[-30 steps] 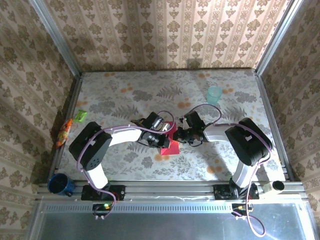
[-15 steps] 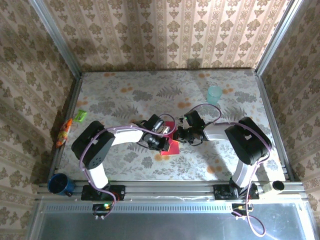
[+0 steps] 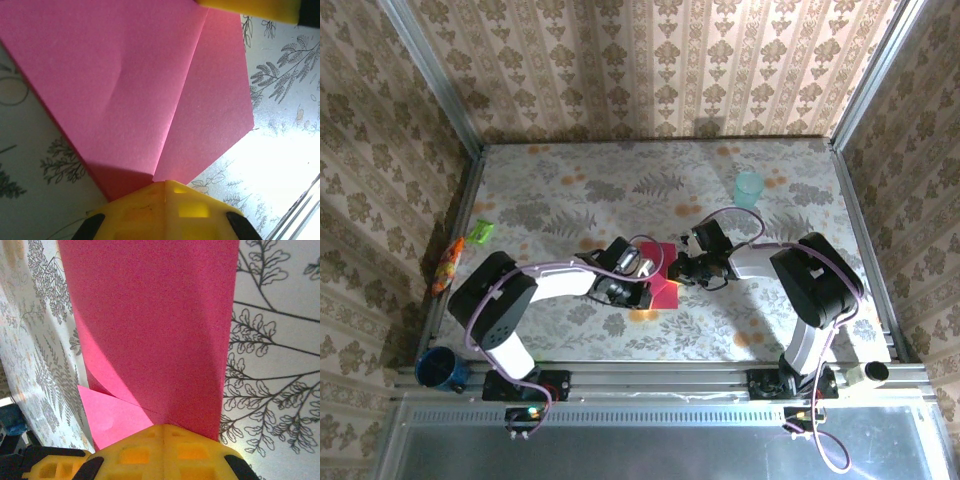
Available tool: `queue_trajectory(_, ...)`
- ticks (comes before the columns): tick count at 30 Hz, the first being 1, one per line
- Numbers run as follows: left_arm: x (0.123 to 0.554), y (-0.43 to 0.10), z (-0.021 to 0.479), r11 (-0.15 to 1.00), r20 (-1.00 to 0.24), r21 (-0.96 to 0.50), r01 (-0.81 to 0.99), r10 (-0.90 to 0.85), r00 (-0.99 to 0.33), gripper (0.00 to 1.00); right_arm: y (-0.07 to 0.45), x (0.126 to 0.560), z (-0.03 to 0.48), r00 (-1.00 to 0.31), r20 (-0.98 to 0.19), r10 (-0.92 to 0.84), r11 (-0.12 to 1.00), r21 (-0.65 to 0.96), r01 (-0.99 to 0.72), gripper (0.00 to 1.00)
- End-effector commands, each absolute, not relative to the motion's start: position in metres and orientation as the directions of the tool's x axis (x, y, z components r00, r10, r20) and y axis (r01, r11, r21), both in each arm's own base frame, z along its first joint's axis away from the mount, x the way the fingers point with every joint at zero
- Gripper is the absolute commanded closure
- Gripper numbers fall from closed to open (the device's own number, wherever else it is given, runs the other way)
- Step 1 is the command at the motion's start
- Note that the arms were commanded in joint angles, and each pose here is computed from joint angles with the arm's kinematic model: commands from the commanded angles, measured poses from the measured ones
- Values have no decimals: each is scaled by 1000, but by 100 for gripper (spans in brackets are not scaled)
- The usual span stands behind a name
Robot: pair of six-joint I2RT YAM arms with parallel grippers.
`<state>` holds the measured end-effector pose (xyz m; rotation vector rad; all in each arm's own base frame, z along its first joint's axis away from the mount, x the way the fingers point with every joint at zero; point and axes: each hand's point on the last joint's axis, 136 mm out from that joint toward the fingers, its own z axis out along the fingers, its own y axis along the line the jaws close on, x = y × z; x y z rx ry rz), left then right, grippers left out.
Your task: Fold a paper plane with a square sheet of paper (fold left side to right side)
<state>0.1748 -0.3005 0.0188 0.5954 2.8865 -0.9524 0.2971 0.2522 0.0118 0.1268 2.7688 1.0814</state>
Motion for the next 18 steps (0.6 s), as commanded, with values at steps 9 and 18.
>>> queue_trajectory(9,185,-280,42,737,-214,-584,339,263,-941,91,234,296,2,-976,-109,189,767,638,77,100)
queue_trajectory(18,232,-282,71,681,-369,-627,378,168,-914,59,232,310,51,-947,-233,221,749,663,12,66)
